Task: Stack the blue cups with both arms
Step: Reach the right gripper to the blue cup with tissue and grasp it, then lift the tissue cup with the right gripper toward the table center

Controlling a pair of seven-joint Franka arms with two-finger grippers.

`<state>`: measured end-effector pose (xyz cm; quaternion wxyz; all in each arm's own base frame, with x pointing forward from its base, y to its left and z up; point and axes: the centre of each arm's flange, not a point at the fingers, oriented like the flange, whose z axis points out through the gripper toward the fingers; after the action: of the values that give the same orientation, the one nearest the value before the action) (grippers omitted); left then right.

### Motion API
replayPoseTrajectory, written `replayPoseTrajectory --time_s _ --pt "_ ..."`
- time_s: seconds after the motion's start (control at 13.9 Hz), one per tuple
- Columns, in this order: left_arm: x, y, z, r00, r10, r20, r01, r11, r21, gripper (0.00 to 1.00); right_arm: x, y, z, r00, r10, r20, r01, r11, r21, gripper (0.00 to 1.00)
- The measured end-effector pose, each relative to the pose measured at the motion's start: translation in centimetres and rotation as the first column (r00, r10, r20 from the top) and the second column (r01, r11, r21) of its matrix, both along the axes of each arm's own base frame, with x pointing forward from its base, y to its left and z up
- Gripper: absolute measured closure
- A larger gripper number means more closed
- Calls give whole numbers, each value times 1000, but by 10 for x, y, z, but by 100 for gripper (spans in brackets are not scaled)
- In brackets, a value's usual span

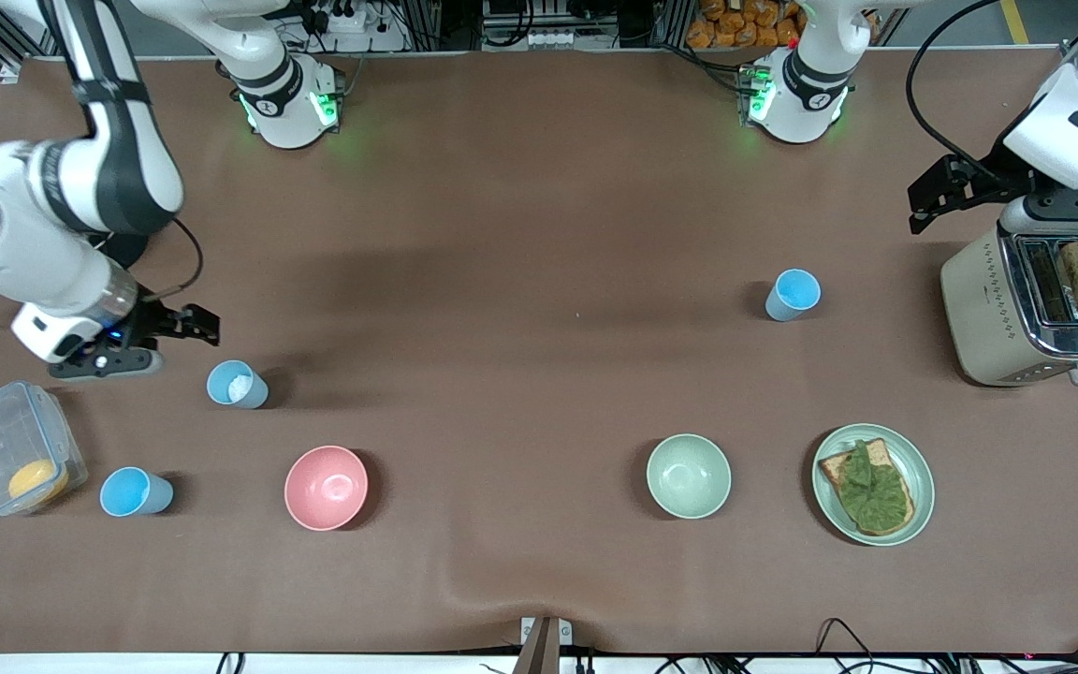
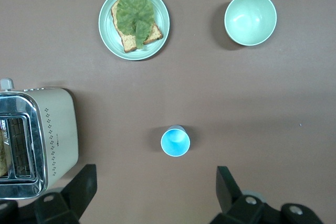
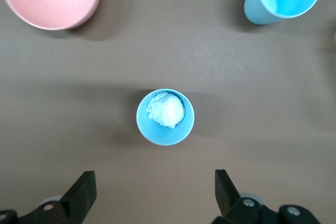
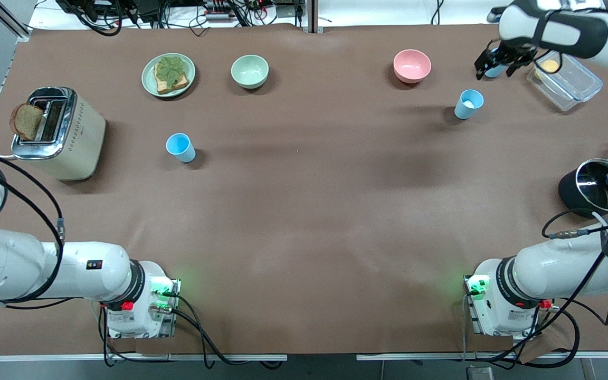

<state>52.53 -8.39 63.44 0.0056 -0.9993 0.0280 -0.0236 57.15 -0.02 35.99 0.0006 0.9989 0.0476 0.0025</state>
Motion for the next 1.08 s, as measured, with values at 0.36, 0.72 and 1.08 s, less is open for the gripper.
replayPoseTrajectory --time_s 0.36,0.72,1.08 --pt "0 0 0 1000 0 -1 0 1000 0 0 3 -24 -93 998 -64 10 64 998 -18 0" --pt "0 0 0 1000 0 -1 0 1000 0 0 12 -44 -128 996 -93 -13 92 995 -28 0" --pt "0 0 0 1000 1 -1 -1 1000 0 0 12 -44 -129 995 -94 -14 94 995 -28 53"
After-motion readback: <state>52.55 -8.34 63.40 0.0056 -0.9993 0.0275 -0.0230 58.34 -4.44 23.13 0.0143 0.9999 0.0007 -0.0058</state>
